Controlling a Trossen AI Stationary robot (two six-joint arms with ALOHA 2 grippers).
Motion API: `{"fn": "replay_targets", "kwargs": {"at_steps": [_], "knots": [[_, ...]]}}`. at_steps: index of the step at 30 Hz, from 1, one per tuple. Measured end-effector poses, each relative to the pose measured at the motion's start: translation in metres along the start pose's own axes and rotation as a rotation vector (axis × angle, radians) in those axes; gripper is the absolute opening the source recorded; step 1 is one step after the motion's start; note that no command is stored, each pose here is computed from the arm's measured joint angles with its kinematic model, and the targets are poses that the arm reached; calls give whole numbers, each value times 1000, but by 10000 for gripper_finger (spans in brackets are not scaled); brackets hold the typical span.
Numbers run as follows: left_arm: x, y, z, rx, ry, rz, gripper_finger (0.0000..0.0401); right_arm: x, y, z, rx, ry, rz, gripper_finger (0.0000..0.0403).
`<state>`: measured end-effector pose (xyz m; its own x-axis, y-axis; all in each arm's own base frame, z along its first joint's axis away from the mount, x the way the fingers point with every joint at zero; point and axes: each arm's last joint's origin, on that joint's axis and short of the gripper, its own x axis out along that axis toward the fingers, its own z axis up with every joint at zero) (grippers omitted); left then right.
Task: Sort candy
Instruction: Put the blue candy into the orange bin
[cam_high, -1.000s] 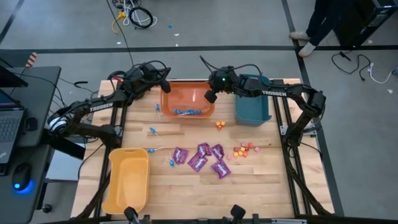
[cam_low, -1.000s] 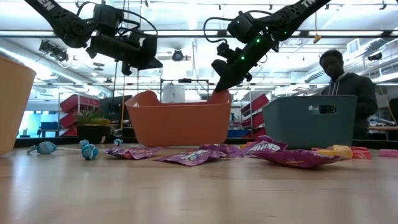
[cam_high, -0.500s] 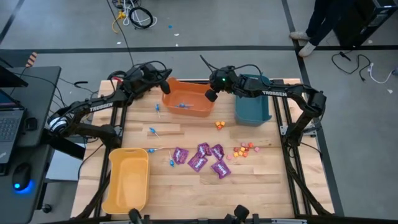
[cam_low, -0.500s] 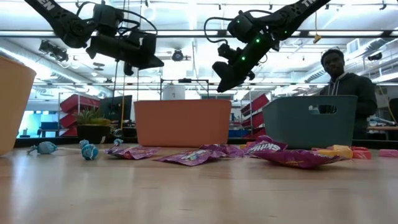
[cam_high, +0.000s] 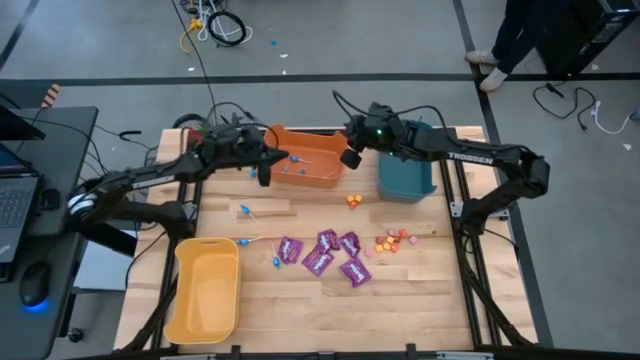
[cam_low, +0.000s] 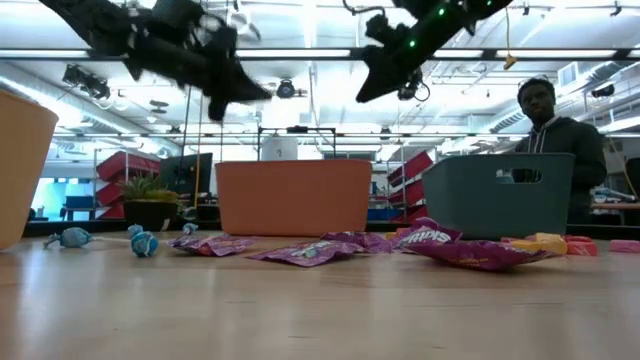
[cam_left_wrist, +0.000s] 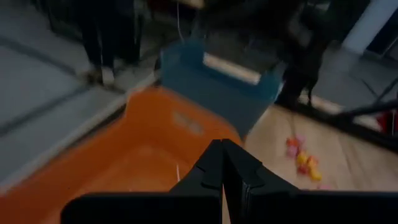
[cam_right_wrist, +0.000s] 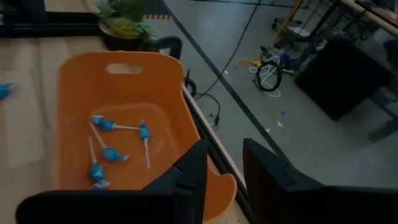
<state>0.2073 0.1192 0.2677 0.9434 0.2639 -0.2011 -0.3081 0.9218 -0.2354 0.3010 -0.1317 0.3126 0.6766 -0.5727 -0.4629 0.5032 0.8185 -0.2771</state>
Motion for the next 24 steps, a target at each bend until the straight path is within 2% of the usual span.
{"fn": "replay_targets", "kwargs": {"at_steps": [3,9,10,14,20,22,24], "knots": [[-16,-15,8,12,-42,29,1,-9,4,1,-11,1,16,89],[-37,-23,-13,-94,148,296,1,-20,16,-5,-40,30,59,87],[-38,-23,-17,-117,183,314,1,-21,19,-7,-43,28,66,87],[-41,-27,-32,-164,346,290,1,-28,26,-13,-48,28,91,87],[-51,-30,-52,-166,595,236,1,-39,33,-14,-37,12,117,87],[-56,-29,-57,-182,654,283,1,-40,35,-14,-41,9,125,87],[-58,-26,-60,-211,673,383,1,-41,36,-14,-43,8,128,87]]}}
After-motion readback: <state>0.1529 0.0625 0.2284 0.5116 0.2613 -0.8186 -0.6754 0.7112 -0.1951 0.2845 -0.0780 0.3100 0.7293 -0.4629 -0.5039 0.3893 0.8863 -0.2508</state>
